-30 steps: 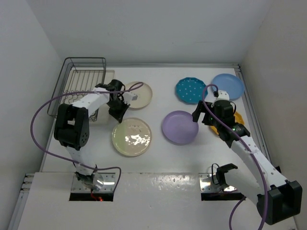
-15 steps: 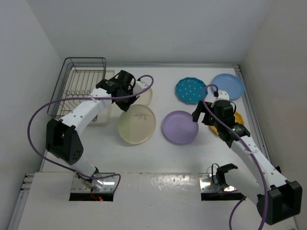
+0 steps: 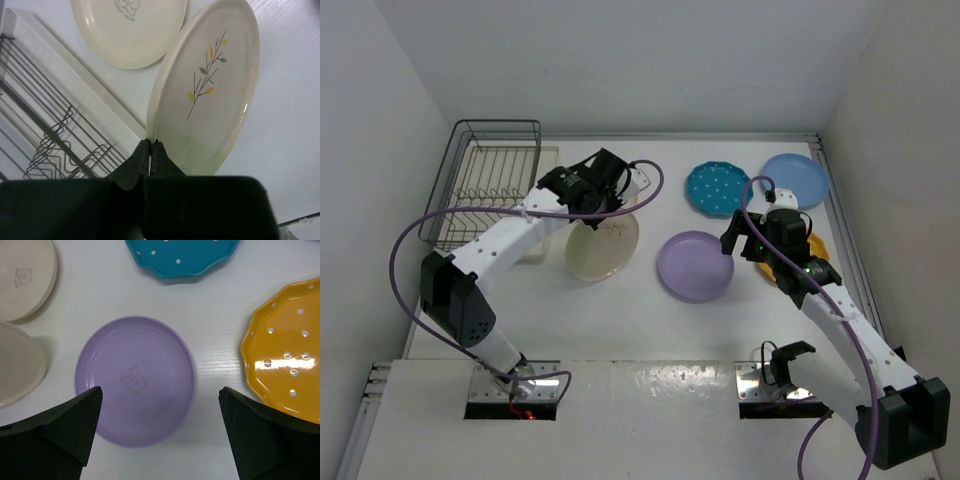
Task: Load the plates into the dish rack
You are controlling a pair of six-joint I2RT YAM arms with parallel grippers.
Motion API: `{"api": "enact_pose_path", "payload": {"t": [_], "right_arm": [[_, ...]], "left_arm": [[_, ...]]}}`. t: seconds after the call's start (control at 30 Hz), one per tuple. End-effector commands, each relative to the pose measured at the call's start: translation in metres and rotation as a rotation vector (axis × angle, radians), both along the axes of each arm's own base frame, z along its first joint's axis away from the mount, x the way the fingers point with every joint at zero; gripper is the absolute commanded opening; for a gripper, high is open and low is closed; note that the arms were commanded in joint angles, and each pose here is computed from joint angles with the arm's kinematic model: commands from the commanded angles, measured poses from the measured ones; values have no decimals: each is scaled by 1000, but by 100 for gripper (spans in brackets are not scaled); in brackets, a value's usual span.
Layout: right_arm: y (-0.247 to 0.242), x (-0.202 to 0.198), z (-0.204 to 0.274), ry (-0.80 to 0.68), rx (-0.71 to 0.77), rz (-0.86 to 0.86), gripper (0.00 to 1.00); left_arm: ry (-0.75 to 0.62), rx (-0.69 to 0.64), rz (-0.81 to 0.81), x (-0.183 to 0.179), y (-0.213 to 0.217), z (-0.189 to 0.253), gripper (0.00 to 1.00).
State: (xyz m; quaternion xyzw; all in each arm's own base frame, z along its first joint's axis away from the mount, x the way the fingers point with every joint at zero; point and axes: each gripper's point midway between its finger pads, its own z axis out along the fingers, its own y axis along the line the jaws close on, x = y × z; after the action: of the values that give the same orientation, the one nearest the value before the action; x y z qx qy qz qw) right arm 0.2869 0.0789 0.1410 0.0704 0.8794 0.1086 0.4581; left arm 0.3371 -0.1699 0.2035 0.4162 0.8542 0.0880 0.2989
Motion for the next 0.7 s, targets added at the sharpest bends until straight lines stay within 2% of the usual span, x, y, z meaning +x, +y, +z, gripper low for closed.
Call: {"api": "enact_pose_path", "payload": {"t": [0.0, 0.1, 0.23, 0.43, 0.67], "right_arm": [[-2, 4, 8, -40, -3, -8, 100], [-3, 3, 7, -36, -7, -9, 100], [-2, 3, 6, -37, -3, -8, 100], [-2, 3, 5, -35, -2, -9, 100], [-3, 2, 4, -33, -4, -8, 100]], "left_arm": [[-195, -7, 51, 15, 5, 58, 0], [-224, 26, 50, 16, 8, 65, 0], [-344, 50, 98, 30, 18, 102, 0], [-443, 47, 134, 44, 18, 138, 0], [-576, 140, 219, 65, 35, 174, 0]]}}
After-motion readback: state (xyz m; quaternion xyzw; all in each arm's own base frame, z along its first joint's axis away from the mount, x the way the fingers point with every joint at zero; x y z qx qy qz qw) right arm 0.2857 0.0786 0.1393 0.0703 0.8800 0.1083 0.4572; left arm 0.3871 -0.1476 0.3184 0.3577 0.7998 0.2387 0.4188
